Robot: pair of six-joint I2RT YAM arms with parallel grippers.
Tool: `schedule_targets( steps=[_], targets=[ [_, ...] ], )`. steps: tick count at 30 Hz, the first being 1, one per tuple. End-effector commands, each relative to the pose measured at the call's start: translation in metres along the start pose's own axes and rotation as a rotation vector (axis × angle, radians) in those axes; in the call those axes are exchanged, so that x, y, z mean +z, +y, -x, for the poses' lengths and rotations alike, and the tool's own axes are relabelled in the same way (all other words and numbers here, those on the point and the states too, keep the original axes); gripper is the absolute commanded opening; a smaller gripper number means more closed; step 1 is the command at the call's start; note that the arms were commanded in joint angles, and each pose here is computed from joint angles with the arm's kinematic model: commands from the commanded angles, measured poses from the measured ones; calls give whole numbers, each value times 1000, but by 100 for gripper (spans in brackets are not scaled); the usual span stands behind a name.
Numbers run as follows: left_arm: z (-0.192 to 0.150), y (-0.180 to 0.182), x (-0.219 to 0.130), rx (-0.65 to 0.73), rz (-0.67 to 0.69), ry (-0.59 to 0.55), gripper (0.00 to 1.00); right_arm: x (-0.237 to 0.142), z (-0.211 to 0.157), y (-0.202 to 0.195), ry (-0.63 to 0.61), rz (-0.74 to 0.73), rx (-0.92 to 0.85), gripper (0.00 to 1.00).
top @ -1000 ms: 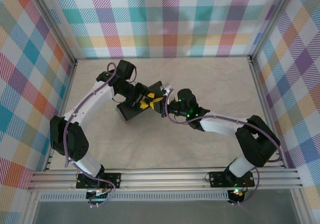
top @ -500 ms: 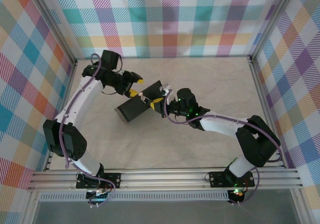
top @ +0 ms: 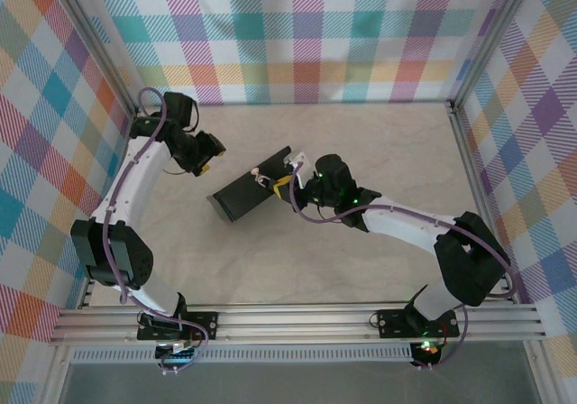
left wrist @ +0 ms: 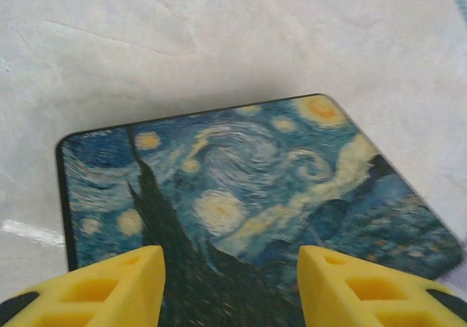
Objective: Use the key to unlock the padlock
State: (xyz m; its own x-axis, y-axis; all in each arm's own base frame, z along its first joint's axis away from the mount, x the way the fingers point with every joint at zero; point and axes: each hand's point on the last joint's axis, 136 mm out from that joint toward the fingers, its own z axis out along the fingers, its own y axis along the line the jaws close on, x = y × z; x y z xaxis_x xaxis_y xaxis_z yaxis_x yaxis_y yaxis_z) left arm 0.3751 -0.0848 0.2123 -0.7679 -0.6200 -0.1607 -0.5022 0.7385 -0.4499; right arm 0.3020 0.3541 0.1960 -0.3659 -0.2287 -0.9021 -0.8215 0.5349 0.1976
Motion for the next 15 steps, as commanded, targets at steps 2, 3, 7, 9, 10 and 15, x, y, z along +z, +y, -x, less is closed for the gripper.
schedule_targets(
  steps=[2,3,7,9,10,15],
  targets=[
    [-6,26,26,42,87,46,46,-10,24,-7,-24,-100,-104,2],
    [-9,29,30,44,90,59,45,-10,23,-9,-22,-118,-104,2],
    [-22,37,43,49,93,106,42,-4,17,-12,-5,-178,-128,2],
    [-30,40,49,64,104,128,41,3,13,-10,15,-202,-176,2],
    [-33,41,50,69,106,138,40,6,11,-10,31,-216,-232,2],
    [-51,40,56,93,87,203,37,18,18,-6,75,-277,-389,1]
  ],
)
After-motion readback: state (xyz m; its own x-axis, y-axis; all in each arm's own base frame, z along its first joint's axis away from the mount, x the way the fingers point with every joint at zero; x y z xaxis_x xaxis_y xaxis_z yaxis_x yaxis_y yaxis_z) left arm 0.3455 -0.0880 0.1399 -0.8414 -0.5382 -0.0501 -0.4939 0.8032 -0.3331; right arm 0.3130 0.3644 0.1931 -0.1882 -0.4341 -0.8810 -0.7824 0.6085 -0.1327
